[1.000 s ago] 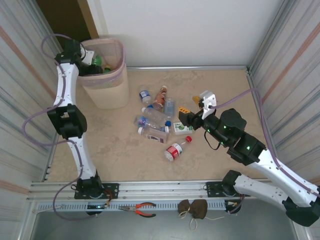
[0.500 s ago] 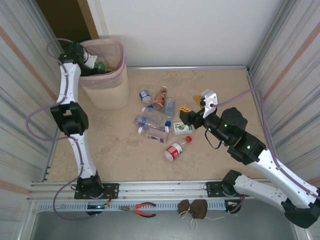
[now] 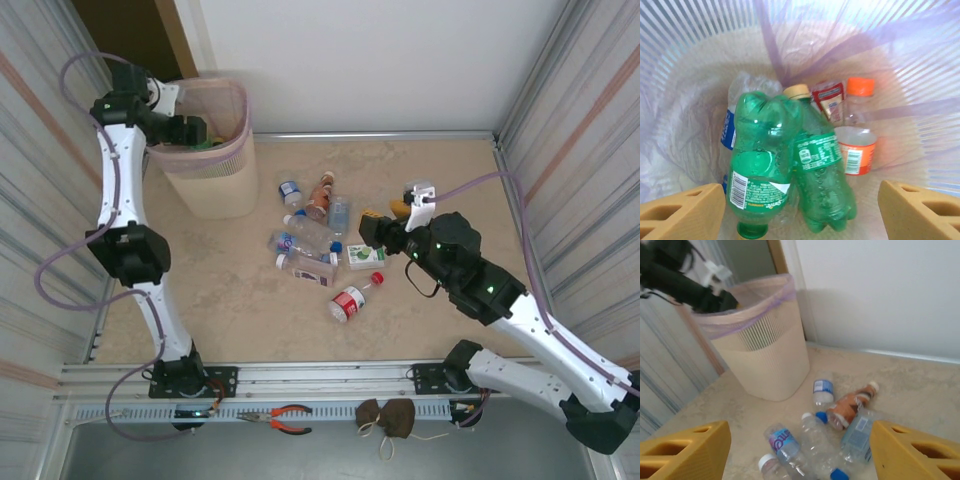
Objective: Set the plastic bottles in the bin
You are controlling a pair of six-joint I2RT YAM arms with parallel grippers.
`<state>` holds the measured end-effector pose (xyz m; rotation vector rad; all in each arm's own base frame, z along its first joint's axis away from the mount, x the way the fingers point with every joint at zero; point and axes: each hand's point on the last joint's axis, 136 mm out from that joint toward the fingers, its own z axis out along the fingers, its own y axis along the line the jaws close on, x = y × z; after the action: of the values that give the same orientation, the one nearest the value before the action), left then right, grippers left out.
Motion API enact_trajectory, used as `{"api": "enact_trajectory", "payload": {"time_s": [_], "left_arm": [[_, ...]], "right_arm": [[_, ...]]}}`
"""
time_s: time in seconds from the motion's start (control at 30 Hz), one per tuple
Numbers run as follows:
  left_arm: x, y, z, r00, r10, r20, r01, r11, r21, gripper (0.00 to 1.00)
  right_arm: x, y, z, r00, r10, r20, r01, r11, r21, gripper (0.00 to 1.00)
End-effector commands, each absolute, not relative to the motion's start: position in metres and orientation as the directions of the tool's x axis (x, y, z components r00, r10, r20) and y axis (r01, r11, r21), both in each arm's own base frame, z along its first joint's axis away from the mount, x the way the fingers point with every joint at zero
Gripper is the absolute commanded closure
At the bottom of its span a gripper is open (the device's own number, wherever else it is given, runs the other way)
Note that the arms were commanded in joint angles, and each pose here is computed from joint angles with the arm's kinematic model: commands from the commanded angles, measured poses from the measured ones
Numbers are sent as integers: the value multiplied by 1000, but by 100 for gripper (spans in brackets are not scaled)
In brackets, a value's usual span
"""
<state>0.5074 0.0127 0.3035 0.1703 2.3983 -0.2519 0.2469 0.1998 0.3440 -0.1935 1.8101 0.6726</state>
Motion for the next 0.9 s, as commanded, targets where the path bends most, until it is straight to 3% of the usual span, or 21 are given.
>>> {"api": "enact_trajectory", "payload": {"time_s": [0.0,0.43,0.63,0.87], "left_arm": [[498,6,342,-677,30,-735,218,962,-162,20],[459,-41,393,-564,-3,-826,364,897,-252,22],[436,-73,391,-556,22,-831,425,867,-262,22],[412,-111,383,-545,44,-837,489,828,-275,22]], "right_arm": [[250,189,315,-471,328,-819,-291,819,495,26],[243,154,221,-642,608,-466,170,706,687,27],[236,145,169,-650,715,-257,399,609,685,29],[236,146,124,-662,742,-109,539,572,618,34]]}}
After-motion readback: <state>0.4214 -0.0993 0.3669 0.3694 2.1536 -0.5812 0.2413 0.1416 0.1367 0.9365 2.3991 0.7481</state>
